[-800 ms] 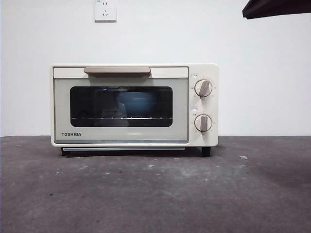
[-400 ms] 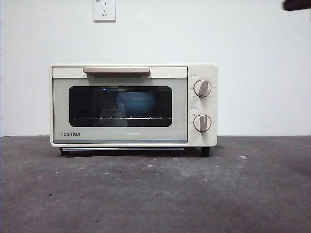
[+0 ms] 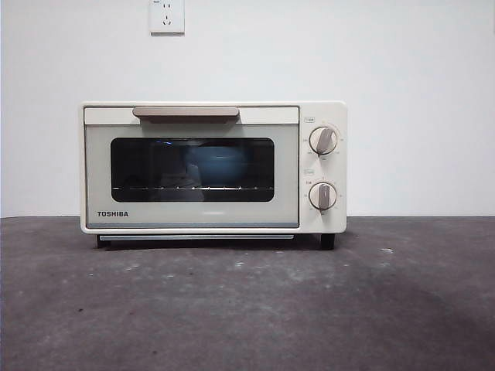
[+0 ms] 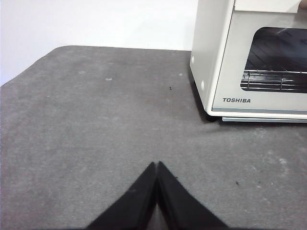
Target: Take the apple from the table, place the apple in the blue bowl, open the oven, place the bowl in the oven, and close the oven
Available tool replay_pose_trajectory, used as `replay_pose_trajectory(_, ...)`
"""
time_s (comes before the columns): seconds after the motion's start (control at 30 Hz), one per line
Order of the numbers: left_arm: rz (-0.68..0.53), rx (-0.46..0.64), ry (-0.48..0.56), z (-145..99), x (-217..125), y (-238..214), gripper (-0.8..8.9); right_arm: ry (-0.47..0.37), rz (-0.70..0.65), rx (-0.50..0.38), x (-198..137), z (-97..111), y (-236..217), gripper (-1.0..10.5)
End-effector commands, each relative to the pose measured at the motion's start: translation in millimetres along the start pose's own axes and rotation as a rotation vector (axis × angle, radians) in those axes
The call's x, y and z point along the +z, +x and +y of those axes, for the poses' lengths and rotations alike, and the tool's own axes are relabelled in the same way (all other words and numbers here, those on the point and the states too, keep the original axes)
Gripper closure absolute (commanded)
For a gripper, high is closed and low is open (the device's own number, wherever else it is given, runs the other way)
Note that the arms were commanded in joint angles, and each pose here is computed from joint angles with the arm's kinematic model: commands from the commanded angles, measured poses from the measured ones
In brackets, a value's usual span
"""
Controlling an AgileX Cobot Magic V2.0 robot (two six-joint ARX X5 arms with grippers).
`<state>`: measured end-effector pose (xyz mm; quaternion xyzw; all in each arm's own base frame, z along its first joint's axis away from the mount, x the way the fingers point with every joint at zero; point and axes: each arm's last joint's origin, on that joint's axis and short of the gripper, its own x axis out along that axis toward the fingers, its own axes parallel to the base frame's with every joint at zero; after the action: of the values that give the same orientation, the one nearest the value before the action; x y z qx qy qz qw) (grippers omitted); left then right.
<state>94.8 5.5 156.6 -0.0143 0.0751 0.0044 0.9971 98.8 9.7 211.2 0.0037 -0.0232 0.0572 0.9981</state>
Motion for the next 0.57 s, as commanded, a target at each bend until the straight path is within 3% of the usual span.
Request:
replay_pose_trajectory(0.03, 0.025, 0.005, -0.005, 0.5, -8.0, 2.2, 8.06, -0.011, -0.015, -0.007, -13.6, -0.9, -1.4, 9.4)
replay_pose_trajectory(0.2, 0.025, 0.005, -0.005, 0.5, -8.0, 2.2, 8.06, -0.002, 0.024, -0.009, -42.4, -1.2, -2.5, 9.4)
replay_pose_trajectory(0.57, 0.025, 0.005, -0.005, 0.5, -8.0, 2.2, 8.06, 0.003, 0.218, -0.014, -61.2, -1.4, -6.3, 9.4)
